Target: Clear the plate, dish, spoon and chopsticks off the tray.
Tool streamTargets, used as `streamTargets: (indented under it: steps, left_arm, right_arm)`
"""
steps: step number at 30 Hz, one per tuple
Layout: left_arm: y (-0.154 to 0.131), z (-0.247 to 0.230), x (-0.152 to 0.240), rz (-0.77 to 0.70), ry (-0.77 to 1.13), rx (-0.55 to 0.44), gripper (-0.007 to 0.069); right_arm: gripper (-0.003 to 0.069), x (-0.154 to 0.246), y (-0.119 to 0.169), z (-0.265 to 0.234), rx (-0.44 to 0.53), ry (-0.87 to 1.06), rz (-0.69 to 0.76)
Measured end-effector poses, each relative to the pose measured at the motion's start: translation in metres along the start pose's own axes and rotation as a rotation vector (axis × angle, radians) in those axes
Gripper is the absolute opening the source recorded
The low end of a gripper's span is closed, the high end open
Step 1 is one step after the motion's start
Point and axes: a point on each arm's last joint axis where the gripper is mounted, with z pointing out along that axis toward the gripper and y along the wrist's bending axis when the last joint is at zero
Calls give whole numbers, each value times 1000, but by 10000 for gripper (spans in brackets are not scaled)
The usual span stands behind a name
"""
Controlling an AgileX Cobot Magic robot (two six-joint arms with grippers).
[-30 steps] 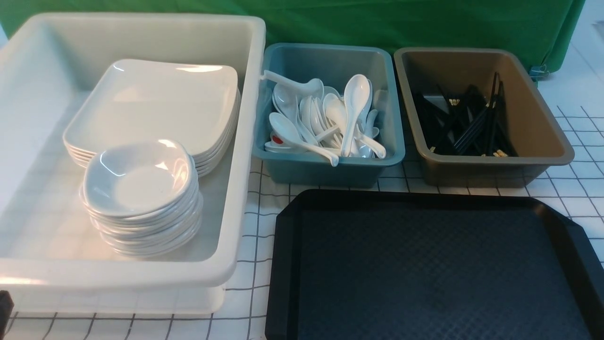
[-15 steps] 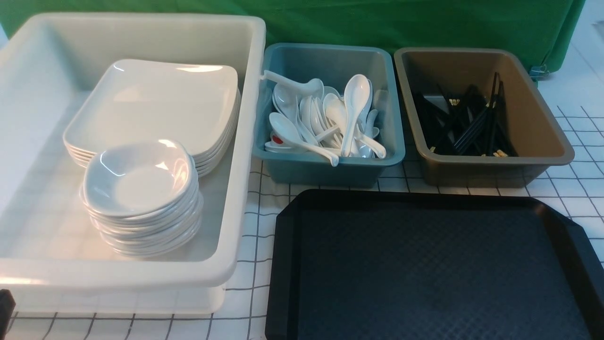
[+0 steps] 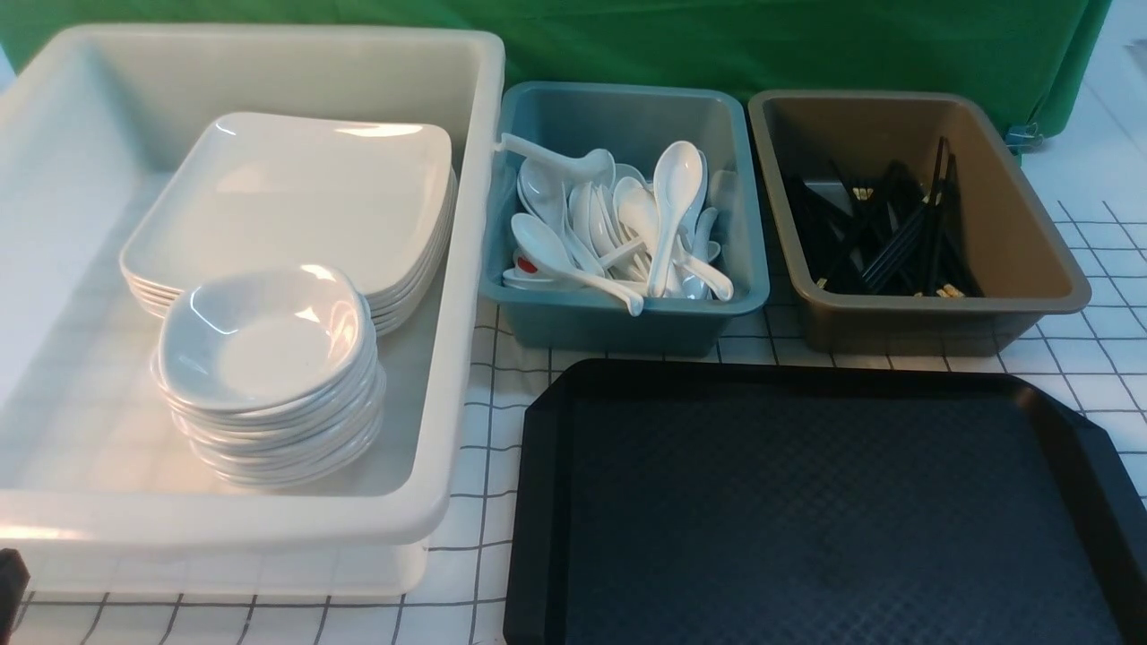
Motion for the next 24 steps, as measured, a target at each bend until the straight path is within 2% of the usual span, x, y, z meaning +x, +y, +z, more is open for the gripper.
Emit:
streamTargets:
  steps: [20,24]
  left_arm:
    - [0,0,0,0,-1,0,5]
    - [0,0,0,10,-1,-2,5]
  right_arm:
    - [240,6,3,0,-34,45,-91]
    - [240,22,0,2,48,95,-195]
